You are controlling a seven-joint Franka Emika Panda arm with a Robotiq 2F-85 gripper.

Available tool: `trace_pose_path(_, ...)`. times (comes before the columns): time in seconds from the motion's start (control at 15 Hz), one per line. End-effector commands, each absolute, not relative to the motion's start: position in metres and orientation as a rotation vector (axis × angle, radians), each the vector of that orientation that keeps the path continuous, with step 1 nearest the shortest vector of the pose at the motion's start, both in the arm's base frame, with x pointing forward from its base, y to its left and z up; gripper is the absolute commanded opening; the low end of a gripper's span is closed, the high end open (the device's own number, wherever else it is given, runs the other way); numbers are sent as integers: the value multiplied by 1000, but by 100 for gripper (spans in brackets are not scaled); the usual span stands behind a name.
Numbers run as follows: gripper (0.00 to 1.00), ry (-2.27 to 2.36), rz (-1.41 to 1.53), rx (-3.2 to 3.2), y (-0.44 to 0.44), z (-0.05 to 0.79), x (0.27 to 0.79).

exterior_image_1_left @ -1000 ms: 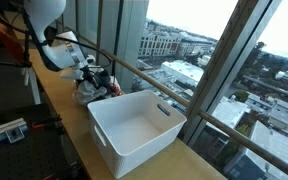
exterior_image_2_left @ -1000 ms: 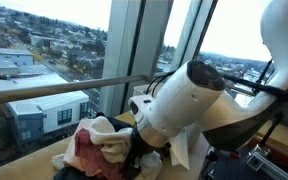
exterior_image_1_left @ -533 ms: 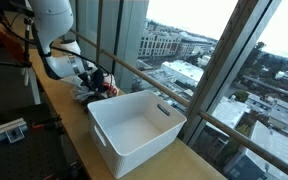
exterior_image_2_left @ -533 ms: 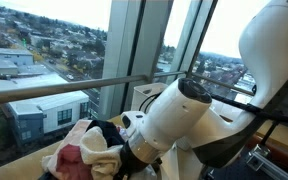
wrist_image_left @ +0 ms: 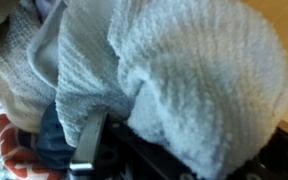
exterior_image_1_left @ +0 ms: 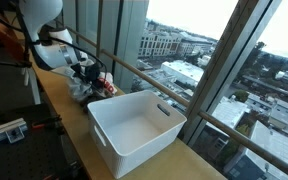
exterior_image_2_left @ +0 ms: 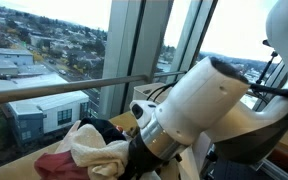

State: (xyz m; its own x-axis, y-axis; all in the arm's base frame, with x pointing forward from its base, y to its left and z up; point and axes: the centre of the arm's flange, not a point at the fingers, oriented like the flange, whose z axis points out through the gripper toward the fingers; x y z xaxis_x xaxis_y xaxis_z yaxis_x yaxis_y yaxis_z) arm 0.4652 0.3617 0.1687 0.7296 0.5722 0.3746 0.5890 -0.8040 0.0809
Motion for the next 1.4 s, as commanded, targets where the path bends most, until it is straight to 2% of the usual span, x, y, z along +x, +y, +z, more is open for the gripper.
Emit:
trace_pose_path(0.0, 1, -981, -692, -2901, 371, 254, 429)
trace_pose_path(0.6, 0, -800, -944, -2985, 334, 406, 384)
trace_pose_path(1.07, 0, -403, -1147, -3154, 243, 492, 354)
trace_pose_path(1.33, 0, -176, -1150, -3277, 167, 529, 341)
